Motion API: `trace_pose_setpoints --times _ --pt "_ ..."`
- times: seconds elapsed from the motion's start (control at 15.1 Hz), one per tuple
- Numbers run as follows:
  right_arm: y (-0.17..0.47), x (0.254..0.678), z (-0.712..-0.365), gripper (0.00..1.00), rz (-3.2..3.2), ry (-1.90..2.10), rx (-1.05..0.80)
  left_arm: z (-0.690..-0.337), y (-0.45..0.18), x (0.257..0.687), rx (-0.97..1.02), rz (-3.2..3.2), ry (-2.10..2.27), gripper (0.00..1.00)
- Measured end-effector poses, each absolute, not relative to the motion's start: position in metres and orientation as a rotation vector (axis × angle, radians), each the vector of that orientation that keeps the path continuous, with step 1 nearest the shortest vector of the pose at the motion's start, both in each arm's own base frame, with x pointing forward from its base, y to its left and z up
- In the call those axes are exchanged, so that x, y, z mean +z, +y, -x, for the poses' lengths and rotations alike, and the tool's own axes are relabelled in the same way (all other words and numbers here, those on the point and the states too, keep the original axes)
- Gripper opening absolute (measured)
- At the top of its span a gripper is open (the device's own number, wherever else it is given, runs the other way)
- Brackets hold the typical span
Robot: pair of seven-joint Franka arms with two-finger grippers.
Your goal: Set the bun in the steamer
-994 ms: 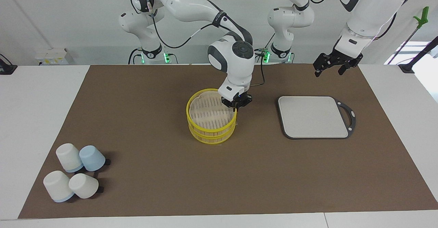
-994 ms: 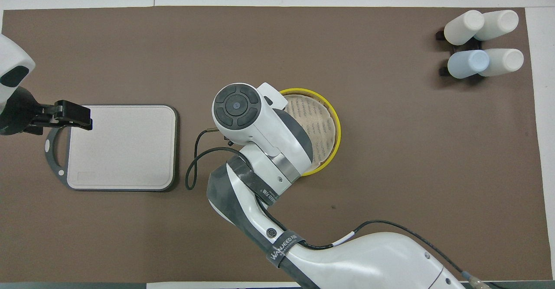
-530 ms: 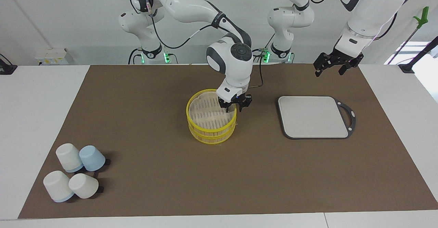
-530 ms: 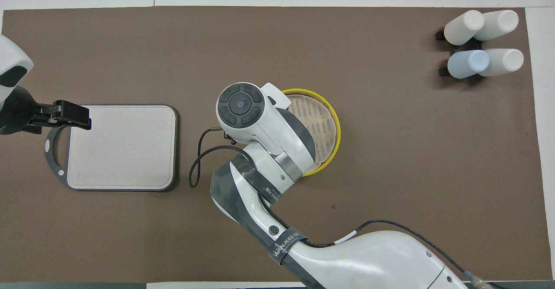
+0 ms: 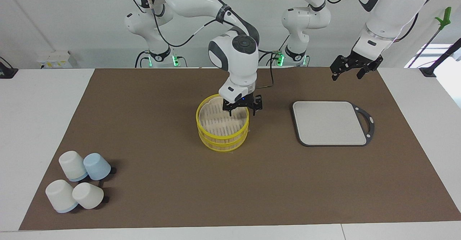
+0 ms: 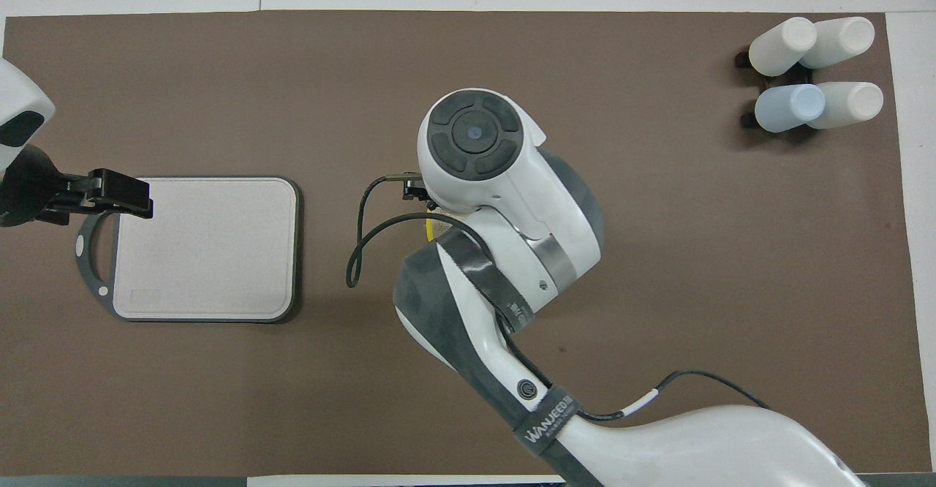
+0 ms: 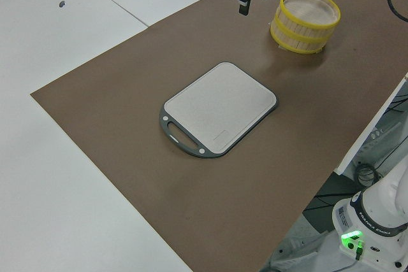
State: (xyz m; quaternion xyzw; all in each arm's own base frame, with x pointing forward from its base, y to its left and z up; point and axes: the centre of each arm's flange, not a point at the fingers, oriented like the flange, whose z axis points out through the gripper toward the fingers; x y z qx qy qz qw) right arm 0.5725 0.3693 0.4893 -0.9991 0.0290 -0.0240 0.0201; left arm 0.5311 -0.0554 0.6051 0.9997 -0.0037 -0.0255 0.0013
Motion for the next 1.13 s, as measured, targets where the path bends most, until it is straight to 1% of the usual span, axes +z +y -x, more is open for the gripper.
trace_pose_setpoints --times 0.13,0.33,0.53,0.66,0.8,0.93,1.13 --pt "0.316 0.531 -0.572 1.00 3.135 0.030 -0.006 -0.531 -0.055 0.605 -0.079 -3.138 -0.012 1.00" --pt "0.218 0.583 -0.567 1.00 3.168 -0.041 0.112 -0.531 -0.055 0.605 -0.079 -3.138 -0.012 1.00" --pt "0.103 0.617 -0.572 1.00 3.154 -0.049 0.134 -0.531 -0.056 0.605 -0.078 -3.138 -0.012 1.00" --pt "0.050 0.632 -0.565 1.00 3.138 -0.016 0.142 -0.531 -0.056 0.605 -0.078 -3.138 -0.013 1.00" --pt "0.032 0.645 -0.555 1.00 3.132 0.007 0.141 -0.531 -0.056 0.605 -0.078 -3.138 -0.014 1.00" --pt "0.029 0.652 -0.544 1.00 3.131 0.012 0.175 -0.531 -0.056 0.605 -0.078 -3.138 -0.014 1.00" --pt "0.022 0.643 -0.536 1.00 3.129 0.033 0.226 -0.531 -0.056 0.605 -0.078 -3.138 -0.014 1.00"
